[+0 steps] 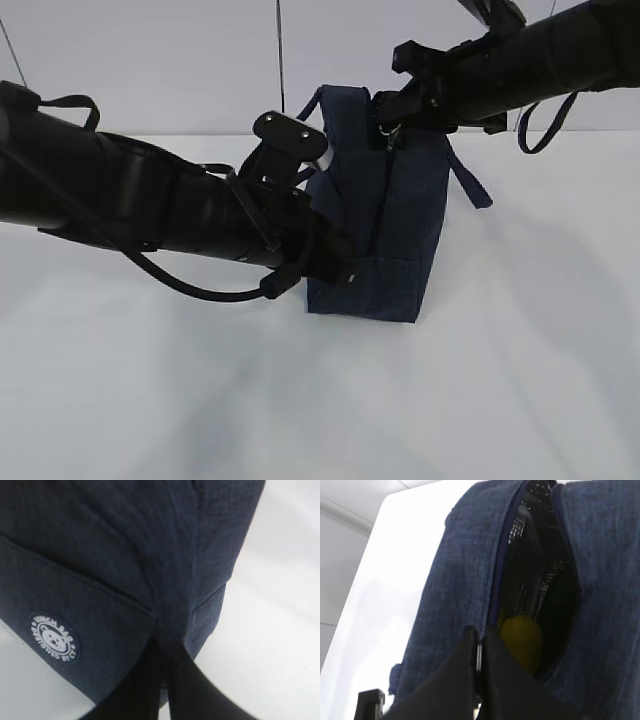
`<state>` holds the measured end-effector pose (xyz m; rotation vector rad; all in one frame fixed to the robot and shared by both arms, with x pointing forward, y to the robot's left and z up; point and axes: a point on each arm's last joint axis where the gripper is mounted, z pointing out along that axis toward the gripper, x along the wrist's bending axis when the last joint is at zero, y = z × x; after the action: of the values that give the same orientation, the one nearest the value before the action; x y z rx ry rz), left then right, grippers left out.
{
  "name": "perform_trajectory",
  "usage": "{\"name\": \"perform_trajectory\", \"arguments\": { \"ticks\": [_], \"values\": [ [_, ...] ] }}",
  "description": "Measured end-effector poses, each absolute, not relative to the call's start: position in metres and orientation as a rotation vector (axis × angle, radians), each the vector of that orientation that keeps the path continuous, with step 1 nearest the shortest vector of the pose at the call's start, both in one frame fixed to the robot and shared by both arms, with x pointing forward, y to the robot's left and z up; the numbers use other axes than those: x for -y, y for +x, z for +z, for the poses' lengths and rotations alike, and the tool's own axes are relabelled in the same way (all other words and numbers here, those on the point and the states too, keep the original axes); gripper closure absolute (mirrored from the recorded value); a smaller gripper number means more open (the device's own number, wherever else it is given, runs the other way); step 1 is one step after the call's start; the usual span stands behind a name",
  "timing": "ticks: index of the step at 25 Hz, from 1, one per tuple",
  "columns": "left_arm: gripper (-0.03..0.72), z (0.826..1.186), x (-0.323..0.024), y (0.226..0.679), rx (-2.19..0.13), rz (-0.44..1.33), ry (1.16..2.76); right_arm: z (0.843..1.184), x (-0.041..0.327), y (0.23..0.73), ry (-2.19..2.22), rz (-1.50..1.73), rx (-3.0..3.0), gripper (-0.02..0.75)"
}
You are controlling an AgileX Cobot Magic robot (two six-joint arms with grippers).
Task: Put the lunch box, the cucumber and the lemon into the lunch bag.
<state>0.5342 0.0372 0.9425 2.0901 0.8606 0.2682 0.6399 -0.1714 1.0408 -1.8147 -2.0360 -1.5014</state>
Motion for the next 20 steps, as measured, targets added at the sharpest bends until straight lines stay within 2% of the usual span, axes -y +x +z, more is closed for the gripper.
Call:
{"name": "perform_trajectory", "arguments": {
  "ticks": [20],
  "values": [
    [0.696,0.942,-0.038,0.535,-0.868,0.273,2.09,1.037,0.164,0.662,-1.761,-1.486,2.036,0.731]
  ]
}}
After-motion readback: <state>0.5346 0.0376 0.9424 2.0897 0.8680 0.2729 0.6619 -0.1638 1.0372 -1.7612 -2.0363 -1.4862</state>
